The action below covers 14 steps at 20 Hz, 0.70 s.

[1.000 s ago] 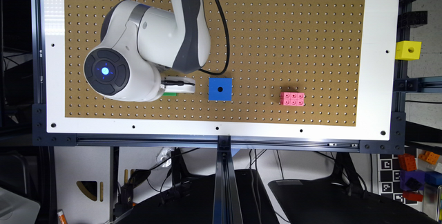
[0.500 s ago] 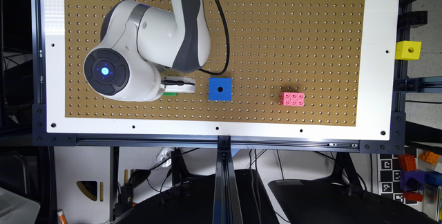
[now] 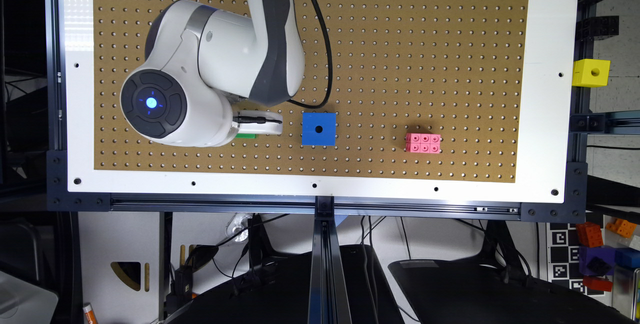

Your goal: Pick up green block.

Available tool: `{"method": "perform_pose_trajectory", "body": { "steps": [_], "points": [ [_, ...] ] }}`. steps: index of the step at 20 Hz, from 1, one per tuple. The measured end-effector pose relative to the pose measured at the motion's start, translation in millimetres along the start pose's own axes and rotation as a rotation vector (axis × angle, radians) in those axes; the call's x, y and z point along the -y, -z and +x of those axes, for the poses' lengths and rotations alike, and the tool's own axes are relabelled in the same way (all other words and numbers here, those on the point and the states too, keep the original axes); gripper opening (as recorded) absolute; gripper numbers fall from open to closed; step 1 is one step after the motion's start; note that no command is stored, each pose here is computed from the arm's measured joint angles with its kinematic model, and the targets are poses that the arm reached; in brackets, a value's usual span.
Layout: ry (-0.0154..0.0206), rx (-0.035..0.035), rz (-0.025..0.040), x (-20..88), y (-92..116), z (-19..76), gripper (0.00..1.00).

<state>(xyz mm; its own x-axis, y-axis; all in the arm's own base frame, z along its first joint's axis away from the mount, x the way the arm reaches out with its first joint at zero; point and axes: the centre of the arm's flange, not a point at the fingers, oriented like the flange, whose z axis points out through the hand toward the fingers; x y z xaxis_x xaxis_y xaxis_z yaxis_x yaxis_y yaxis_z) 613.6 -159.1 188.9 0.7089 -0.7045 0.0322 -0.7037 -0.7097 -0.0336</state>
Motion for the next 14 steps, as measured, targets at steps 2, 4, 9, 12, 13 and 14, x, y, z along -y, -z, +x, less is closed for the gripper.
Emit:
{"method": "perform_pose_trajectory", "body": {
  "steps": [2, 4, 9, 12, 13, 14],
  "points": [
    [0.0003, 0.0034, -0.0031, 0.6, 15.0, 1.0, 0.0],
    [0.0008, 0.0058, -0.006, 1.3, 36.3, 1.9, 0.0],
    [0.0013, 0.0078, -0.009, 1.7, 60.8, 2.1, 0.0],
    [0.0016, 0.0051, -0.0087, 1.9, 78.4, 2.2, 0.0],
    [0.0017, 0.004, -0.0087, 1.9, 87.9, 1.9, 0.0],
    [0.0019, 0.0039, -0.0094, 1.7, 97.7, 1.4, 0.0]
  ]
}}
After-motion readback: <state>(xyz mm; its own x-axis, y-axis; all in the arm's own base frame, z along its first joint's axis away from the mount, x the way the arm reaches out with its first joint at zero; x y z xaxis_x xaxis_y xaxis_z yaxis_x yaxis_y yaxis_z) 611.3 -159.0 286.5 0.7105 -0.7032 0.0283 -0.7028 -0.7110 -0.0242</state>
